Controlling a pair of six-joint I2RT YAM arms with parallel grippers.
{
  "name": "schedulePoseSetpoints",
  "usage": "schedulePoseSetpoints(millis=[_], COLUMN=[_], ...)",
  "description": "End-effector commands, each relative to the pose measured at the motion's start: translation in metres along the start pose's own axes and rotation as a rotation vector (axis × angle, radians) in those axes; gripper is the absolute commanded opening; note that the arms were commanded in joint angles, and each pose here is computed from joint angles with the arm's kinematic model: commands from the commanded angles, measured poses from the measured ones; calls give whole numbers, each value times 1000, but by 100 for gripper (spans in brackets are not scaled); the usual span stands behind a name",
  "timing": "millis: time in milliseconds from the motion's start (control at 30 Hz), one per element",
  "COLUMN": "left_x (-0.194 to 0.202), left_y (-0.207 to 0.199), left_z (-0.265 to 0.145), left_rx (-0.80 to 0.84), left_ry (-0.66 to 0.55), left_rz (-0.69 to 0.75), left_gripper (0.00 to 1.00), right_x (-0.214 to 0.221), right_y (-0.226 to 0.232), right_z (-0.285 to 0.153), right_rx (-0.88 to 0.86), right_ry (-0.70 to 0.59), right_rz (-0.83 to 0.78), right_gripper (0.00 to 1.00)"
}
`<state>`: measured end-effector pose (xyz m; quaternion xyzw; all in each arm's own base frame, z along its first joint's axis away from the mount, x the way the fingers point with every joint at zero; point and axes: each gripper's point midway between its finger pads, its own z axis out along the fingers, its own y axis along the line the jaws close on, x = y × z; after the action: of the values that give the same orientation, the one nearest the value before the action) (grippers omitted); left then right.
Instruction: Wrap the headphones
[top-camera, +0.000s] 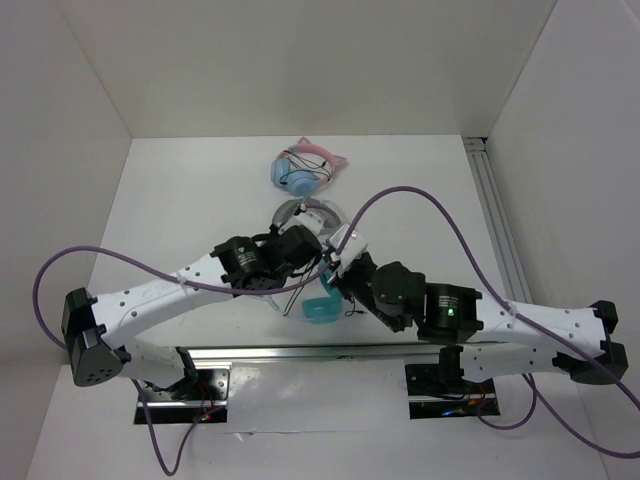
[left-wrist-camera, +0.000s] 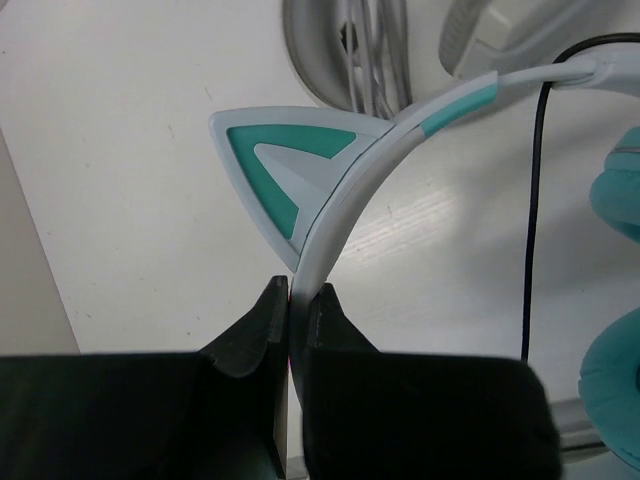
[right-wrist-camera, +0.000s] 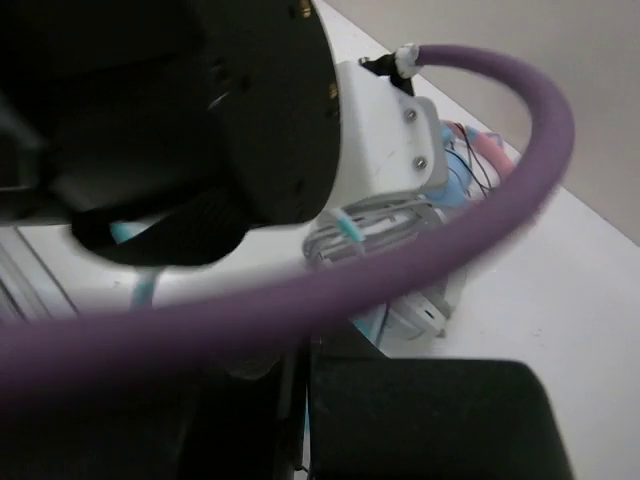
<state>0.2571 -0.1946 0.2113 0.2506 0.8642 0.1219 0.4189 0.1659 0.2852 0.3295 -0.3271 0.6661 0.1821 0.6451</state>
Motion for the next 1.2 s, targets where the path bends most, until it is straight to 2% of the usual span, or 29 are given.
schedulePoseSetpoints(millis=[0,133,367,533,700,933,1067,1167], left_x=[11,24,44,35,32,30,22,12], left_y=[5,-4,-10,-18,-13,-29,-16,16], left_z=[-26,-51,-79,-98,-104,-120,-127,-127], left_rx=[34,133,288,430,433,576,546,389], left_ry=[24,62,68,-15,-27,-46,-79,-82], left_rz=[-4,48,64,48,51,63,31,-55], left_gripper=[0,0,0,0,0,0,0,0], right_x=[-4,-2,-17,-8,-14,-15,5,12], right_y=[-22,-46,-87,-85,-57,-95,-105,-116], right_z=[3,4,-10,4,10,7,14,24], right_rx=[107,257,376,311,76,314,367,392], right_ry=[48,43,-58,-32,-44,-68,-30,-10], right_rz=[-91,-97,4,-2,-17,4,-18,4], right_gripper=[0,0,3,2,0,0,4,5])
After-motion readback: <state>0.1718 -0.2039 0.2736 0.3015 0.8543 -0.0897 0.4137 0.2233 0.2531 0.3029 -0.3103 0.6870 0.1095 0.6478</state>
